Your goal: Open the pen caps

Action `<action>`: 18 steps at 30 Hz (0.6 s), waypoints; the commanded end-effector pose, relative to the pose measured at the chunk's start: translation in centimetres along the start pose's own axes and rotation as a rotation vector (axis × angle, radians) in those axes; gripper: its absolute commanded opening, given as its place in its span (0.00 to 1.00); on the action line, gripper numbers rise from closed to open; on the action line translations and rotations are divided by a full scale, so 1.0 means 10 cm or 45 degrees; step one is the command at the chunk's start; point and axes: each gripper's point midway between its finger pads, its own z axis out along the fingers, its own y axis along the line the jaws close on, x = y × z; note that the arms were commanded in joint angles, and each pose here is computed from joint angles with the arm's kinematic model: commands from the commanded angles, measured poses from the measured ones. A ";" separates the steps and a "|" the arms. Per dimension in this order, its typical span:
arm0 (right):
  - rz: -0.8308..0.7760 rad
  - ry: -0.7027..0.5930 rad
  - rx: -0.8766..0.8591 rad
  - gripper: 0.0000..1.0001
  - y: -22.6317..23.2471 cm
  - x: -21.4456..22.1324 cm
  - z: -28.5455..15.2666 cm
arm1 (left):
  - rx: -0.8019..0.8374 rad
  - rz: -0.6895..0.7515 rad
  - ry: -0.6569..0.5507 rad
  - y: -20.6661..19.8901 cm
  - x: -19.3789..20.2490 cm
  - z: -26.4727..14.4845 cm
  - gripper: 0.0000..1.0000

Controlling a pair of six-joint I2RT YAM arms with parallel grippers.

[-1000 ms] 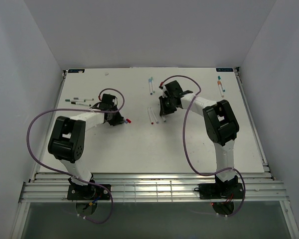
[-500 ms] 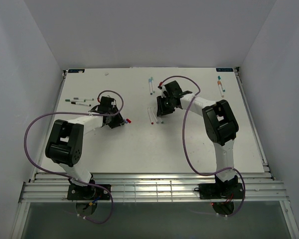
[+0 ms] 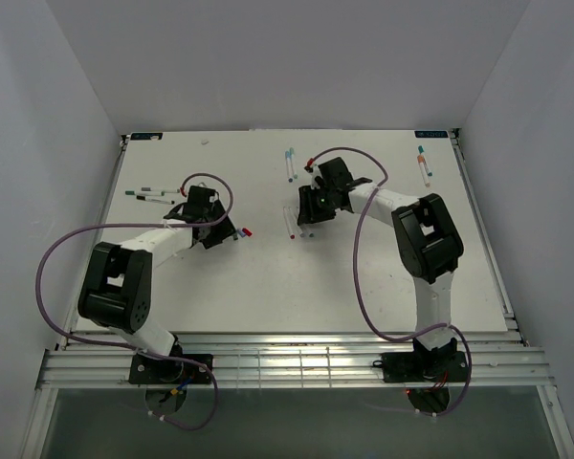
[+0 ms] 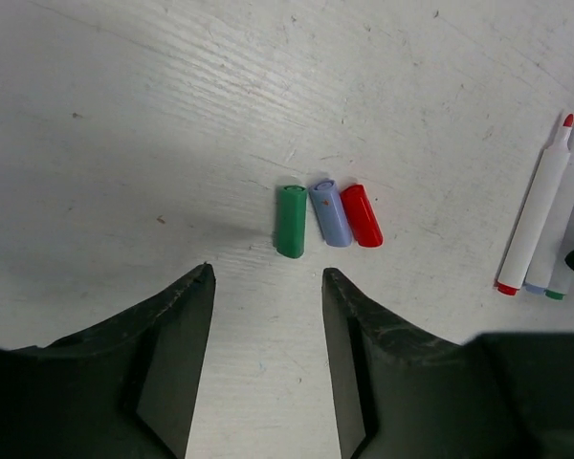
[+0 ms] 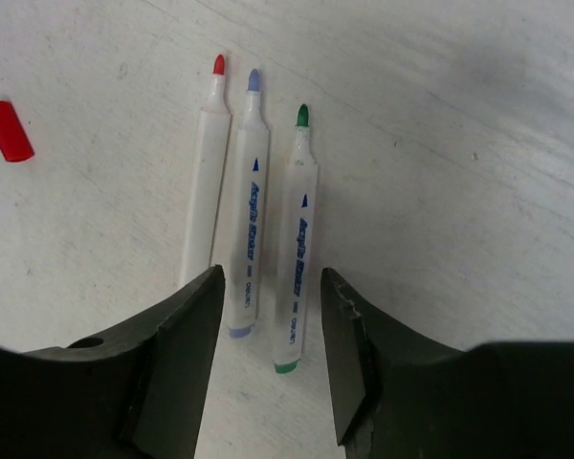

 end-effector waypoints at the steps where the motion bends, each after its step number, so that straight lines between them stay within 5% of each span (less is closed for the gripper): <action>1: -0.001 -0.149 -0.074 0.53 0.24 -0.23 -0.33 | -0.025 0.004 -0.148 -0.03 -0.35 -0.23 0.61; 7: -0.045 -0.200 -0.010 0.64 0.43 -0.18 -0.66 | -0.046 -0.053 -0.262 0.01 -0.80 -0.39 0.86; 18: -0.186 -0.100 -0.006 0.76 1.05 0.32 -1.02 | -0.220 -0.354 -0.426 0.55 -1.88 -0.53 0.98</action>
